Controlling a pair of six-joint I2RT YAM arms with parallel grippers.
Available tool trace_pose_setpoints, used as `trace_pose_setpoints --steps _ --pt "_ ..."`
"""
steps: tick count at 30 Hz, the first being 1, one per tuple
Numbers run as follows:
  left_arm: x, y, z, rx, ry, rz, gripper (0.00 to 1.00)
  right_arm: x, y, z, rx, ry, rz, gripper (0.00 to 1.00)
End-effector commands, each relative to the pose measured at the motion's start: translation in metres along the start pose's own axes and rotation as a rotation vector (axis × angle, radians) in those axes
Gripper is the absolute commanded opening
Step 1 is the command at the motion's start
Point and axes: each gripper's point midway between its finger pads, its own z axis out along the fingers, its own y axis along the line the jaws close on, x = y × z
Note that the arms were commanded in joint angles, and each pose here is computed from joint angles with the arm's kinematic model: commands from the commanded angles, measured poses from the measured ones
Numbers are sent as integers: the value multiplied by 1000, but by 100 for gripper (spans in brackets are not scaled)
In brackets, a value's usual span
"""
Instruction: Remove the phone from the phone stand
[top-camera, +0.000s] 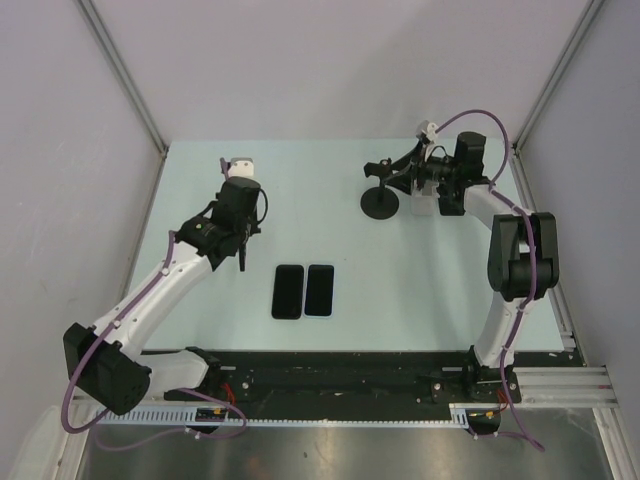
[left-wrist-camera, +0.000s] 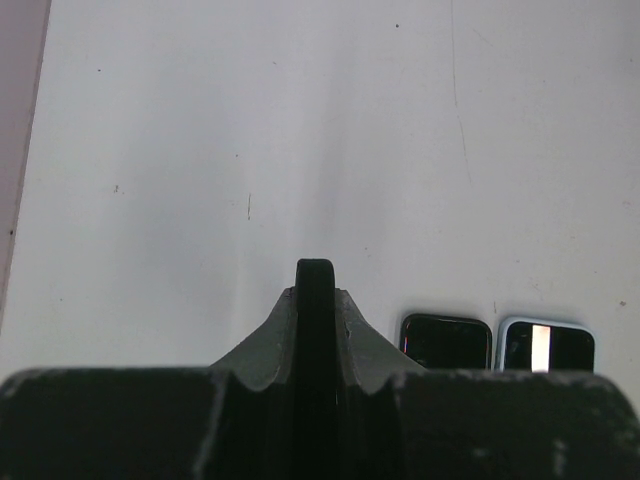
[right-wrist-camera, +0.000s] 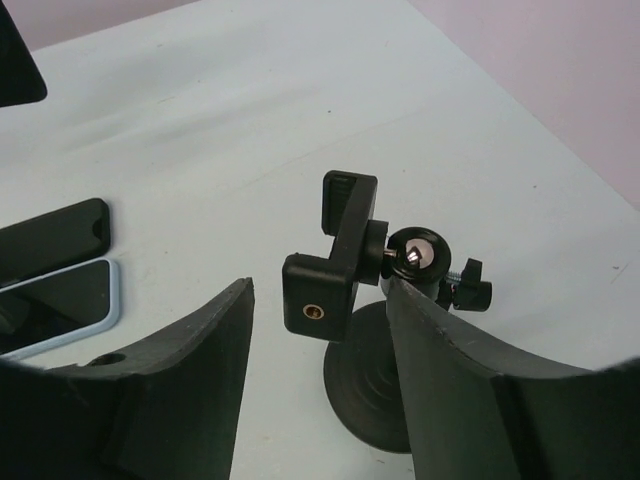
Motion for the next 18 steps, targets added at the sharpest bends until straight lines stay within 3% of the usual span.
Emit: trace_pose_setpoints --steps 1,6,13,18 --pt "-25 6 -6 -12 -91 -43 0 -33 1 0 67 25 -128 66" --pt "-29 7 -12 1 -110 -58 1 -53 8 -12 189 95 -149 76" --pt "-35 7 -22 30 -136 -84 0 -89 5 -32 756 208 -122 78" --pt "-40 11 -29 31 -160 -102 1 -82 26 -20 994 230 -32 75"
